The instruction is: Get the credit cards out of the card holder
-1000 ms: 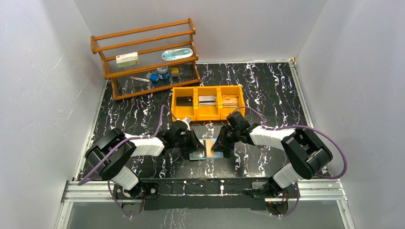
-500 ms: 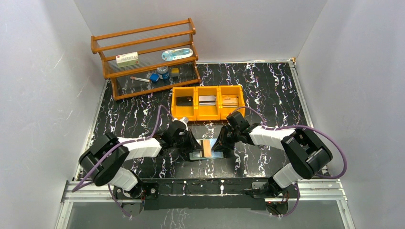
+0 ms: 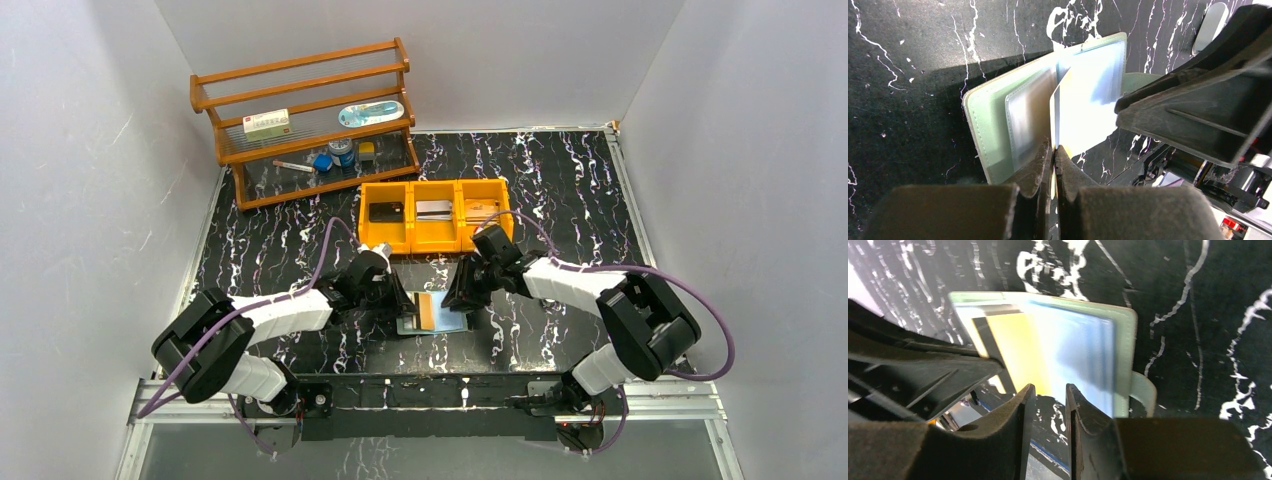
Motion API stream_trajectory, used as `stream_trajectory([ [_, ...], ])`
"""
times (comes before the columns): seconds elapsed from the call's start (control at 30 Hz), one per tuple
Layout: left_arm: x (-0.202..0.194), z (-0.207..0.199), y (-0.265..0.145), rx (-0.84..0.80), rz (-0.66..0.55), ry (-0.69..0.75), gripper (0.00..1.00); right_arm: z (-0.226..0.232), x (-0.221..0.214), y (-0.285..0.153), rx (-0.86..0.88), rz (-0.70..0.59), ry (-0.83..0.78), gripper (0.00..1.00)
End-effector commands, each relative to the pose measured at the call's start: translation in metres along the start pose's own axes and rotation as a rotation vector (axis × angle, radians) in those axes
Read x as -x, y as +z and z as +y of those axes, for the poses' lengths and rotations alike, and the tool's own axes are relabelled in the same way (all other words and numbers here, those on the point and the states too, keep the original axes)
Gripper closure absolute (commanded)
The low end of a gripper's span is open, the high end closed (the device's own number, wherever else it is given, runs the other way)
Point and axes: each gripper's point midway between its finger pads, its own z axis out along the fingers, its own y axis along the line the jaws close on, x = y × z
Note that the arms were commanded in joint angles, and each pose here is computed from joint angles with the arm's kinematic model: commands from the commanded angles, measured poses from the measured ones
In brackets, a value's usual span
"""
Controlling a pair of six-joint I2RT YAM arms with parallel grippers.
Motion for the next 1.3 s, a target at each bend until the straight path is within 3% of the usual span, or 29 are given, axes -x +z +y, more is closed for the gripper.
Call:
stream_trajectory([
  [0.0,-0.001,0.007,-0.003,0.045,0.013,0.030,1.00,0.041,0.013,-0.016,0.131,-0.027,-0.124,0.63],
  [0.1,-0.001,0.006,-0.003,0.041,0.013,0.029,1.00,0.047,0.004,-0.006,0.175,0.020,-0.135,0.62],
  [0.27,-0.002,0.001,-0.001,0.014,0.021,0.021,0.99,0.020,-0.010,0.019,0.098,0.105,-0.055,0.60],
  [0.47,-0.007,-0.011,0.005,-0.042,0.072,0.021,0.85,-0.016,-0.025,0.032,-0.013,0.145,0.027,0.65],
  [0.6,-0.010,-0.015,0.010,-0.063,0.101,0.018,0.84,-0.026,-0.028,0.032,-0.051,0.142,0.045,0.67],
  [0.73,-0.009,-0.018,0.011,-0.068,0.106,0.022,0.88,-0.028,-0.028,0.031,-0.052,0.131,0.050,0.68],
  [0.83,-0.004,-0.019,0.008,-0.050,0.087,0.034,1.00,-0.022,-0.025,0.028,-0.041,0.119,0.039,0.68],
  [1.03,0.013,-0.011,-0.009,0.046,0.005,0.074,1.00,-0.002,-0.005,0.013,-0.018,0.035,-0.024,0.64],
  [1.27,0.033,-0.028,-0.039,0.021,-0.090,0.126,1.00,0.037,0.019,-0.014,0.079,-0.077,-0.101,0.56],
])
